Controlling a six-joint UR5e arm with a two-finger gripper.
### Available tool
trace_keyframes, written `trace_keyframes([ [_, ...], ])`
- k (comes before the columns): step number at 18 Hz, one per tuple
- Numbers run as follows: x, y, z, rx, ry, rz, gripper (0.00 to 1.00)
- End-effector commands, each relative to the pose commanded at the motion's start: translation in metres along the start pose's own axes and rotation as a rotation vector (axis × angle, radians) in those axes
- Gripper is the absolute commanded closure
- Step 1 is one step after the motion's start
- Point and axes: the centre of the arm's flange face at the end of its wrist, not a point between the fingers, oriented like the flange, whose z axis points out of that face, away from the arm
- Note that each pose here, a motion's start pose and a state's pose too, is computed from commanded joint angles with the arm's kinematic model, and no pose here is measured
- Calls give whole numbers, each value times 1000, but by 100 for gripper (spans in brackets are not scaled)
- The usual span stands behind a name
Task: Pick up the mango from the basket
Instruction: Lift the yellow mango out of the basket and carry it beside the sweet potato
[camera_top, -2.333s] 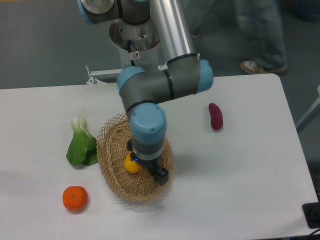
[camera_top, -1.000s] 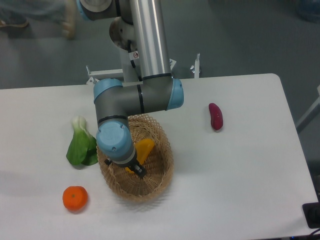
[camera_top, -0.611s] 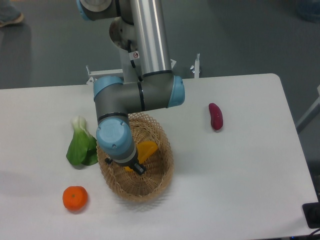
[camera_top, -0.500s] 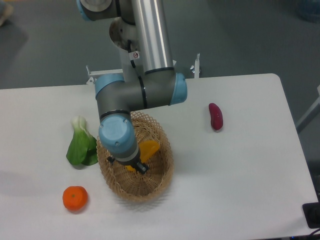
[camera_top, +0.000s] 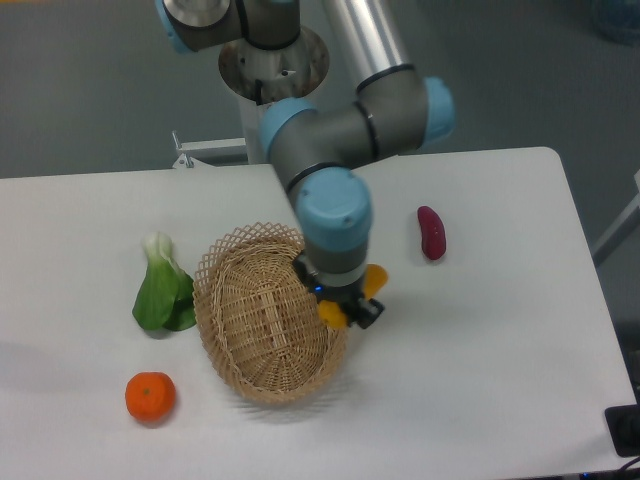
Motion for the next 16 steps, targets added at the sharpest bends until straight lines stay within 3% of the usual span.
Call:
trace_keyframes([
  [5, -50, 36, -2, -5, -33, -30, 61],
  [6, -65, 51, -1, -12, -40, -32, 61],
  [7, -105, 96, -3, -28, -54, -29, 61],
  [10, -142, 143, -12, -23, -76, -29, 61],
  [16, -178, 161, 9, -43, -36, 9, 60],
])
